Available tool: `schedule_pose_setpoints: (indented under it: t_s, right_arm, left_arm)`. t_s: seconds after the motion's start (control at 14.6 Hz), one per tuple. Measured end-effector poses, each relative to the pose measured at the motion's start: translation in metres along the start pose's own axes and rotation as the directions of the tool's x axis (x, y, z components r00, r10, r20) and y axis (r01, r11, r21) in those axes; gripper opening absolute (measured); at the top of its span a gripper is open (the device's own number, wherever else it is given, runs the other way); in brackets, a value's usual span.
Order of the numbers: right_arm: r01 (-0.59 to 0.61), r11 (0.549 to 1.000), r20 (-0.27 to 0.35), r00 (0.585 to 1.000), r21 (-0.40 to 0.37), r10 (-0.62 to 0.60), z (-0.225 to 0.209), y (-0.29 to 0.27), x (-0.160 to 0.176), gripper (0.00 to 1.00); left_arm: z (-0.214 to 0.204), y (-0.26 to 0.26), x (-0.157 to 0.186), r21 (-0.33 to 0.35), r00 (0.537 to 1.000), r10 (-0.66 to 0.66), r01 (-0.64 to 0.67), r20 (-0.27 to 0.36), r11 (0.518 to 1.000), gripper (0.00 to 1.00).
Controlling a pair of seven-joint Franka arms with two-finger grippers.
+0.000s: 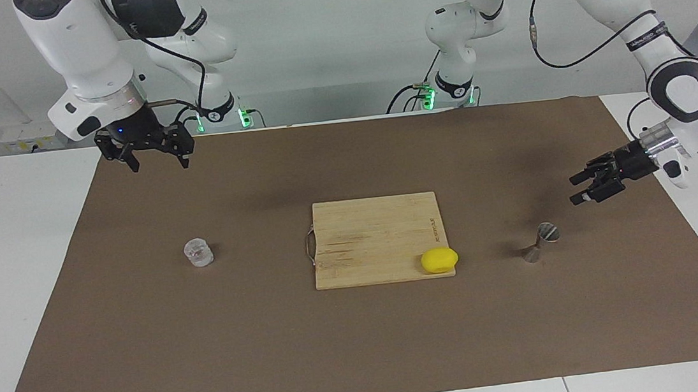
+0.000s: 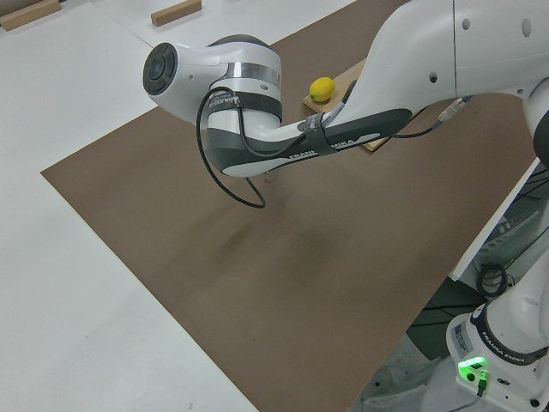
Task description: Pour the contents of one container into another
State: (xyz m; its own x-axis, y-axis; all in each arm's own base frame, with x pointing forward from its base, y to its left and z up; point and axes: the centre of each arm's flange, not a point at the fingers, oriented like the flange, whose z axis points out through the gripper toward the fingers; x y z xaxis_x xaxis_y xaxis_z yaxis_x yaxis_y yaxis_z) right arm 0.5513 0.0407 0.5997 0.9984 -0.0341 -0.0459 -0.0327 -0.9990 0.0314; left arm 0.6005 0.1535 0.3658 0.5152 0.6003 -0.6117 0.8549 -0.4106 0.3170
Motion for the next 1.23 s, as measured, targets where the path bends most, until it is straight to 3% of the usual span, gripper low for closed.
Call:
schedule_pose_setpoints:
  t_s: [0.21,0.48,0.68,0.82,1.03,1.23]
  right_arm:
    - [0.000,1.000,0.000,1.000,0.000,0.000,0.000,0.000,0.000,1.00]
    - [0.000,1.000,0.000,1.000,0.000,0.000,0.000,0.000,0.000,1.00]
    - [0.000,1.000,0.000,1.000,0.000,0.000,0.000,0.000,0.000,1.00]
    - [0.000,1.000,0.000,1.000,0.000,0.000,0.000,0.000,0.000,1.00]
    - [0.000,1.000,0.001,1.000,0.000,0.000,0.000,0.000,0.000,1.00]
    - [0.000,1.000,0.001,1.000,0.000,0.000,0.000,0.000,0.000,1.00]
  left_arm:
    - [0.010,-0.021,0.015,-0.108,0.957,-0.280,0.288,0.081,0.952,1.00]
    - [0.021,-0.027,0.023,-0.220,0.811,-0.531,0.580,0.246,0.784,1.00]
    - [0.029,-0.028,0.024,-0.281,0.722,-0.589,0.688,0.364,0.669,1.00]
    - [0.042,-0.034,0.024,-0.288,0.671,-0.596,0.735,0.441,0.614,1.00]
    - [0.054,-0.035,0.023,-0.289,0.634,-0.589,0.765,0.502,0.576,1.00]
    - [0.062,-0.026,0.017,-0.287,0.624,-0.571,0.769,0.533,0.572,1.00]
